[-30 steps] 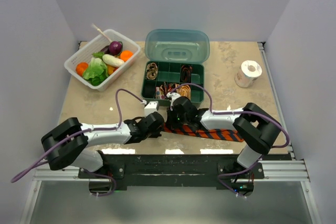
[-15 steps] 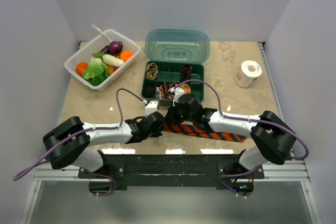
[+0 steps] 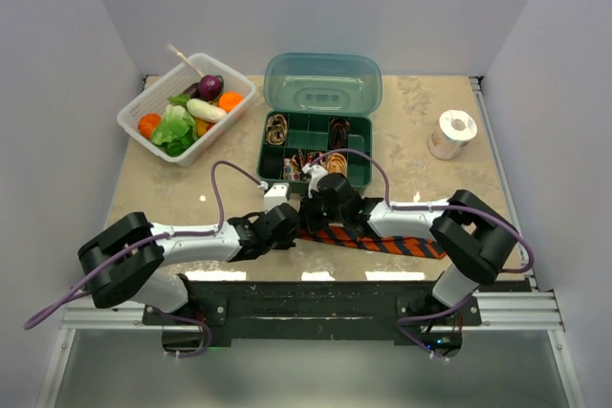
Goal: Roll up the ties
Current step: Roll the tie at the center of the board.
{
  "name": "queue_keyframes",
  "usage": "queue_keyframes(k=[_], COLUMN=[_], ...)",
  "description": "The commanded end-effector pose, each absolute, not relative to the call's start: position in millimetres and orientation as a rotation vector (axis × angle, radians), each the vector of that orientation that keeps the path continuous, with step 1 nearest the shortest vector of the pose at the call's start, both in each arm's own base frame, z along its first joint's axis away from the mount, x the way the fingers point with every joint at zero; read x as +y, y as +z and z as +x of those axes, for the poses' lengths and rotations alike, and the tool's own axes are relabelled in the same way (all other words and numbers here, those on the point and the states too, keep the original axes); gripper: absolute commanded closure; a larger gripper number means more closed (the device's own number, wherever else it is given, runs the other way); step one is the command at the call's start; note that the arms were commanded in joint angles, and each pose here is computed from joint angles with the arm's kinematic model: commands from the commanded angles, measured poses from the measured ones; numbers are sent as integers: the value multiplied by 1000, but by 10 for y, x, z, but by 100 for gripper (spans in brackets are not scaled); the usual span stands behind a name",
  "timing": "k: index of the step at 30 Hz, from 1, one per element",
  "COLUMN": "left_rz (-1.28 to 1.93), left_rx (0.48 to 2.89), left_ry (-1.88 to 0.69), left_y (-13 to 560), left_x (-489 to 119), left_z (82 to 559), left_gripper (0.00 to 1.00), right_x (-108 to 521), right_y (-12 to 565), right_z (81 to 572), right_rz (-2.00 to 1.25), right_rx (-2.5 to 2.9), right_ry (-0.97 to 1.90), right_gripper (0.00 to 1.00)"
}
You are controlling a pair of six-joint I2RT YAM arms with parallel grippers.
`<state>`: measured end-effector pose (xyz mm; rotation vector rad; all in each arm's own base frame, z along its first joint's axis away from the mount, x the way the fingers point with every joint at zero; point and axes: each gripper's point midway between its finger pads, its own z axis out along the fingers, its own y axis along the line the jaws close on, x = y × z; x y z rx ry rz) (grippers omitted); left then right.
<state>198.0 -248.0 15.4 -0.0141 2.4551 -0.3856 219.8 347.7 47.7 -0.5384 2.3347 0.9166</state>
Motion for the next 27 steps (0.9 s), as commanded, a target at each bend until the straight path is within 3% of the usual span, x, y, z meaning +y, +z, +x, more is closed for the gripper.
queue_keyframes(k=[1,10,27], left_rz=[-58,-51,-59], left_rx=[2406,2407,2406], left_ry=[-406,-405,-390], left_y=[262,257,305], left_x=[-2520,-2530,-2464], left_z=[2066,2070,2050], left_gripper=[100,100,100], right_x=[3674,3718,3754], right_y=[862,944,413], right_z=[2284,2292,2261], right_rz=[-526,-522,-541], right_rx=[2200,2173,2277], right_ry=[1032,1062,1047], right_gripper=[100,100,100])
